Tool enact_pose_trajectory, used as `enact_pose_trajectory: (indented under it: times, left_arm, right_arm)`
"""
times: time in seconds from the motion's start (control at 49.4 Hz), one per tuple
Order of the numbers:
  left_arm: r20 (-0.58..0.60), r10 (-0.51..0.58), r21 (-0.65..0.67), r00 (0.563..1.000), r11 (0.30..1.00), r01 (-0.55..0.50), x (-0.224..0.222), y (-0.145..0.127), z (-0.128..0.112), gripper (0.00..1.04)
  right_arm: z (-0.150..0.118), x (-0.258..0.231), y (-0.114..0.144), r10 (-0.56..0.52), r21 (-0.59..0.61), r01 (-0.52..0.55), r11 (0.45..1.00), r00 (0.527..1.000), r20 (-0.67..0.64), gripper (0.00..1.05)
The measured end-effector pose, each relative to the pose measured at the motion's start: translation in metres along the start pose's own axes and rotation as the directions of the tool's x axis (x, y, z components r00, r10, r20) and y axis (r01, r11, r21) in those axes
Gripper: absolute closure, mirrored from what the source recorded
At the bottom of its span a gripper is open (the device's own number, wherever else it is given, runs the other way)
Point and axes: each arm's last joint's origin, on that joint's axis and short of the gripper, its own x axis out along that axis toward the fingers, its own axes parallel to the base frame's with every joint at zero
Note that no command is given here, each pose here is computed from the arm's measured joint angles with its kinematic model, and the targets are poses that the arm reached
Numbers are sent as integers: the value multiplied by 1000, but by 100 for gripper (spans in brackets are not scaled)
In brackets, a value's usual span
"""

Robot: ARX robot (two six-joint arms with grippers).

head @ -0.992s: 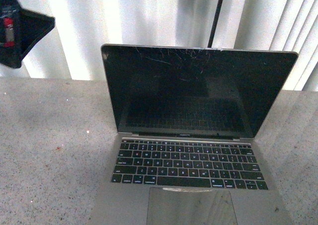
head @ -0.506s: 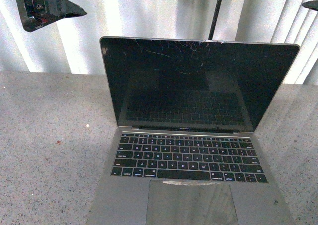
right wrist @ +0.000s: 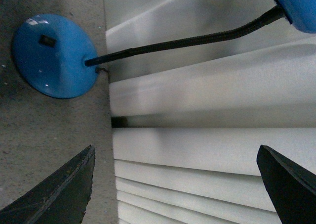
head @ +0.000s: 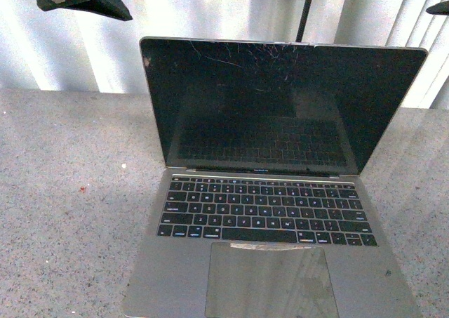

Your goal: Close laptop

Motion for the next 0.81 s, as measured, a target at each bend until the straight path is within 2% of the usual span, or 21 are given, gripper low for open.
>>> enact_pose_trajectory:
  times: [0.121,0.243,0.324,0.466,0.668,0.81]
  left_arm:
    - [-3,-35,-15,999,999,35,6,3,4,7]
    - [2,-55,-40,998,998,55,11,4,9,7]
    - [-1,-62,-44,998,997,62,16,3,12,20]
    - [3,-92,-63,996,994,92,24,-1,12,50]
    - [12,-98,-71,995,993,99,25,-2,12,79]
    - [12,-103,-71,995,992,103,26,-2,12,100]
  right_arm:
    - [3,-3,-3,61,27,-61,998,998,7,10]
    - [3,-2,0,114,29,-114,993,994,5,29]
    - [1,2,7,159,34,-158,987,987,-15,43]
    - [-5,9,18,226,44,-225,973,974,-26,71]
    - [-7,10,21,244,49,-243,969,969,-27,101]
    - [-8,11,24,265,70,-263,962,964,-20,102]
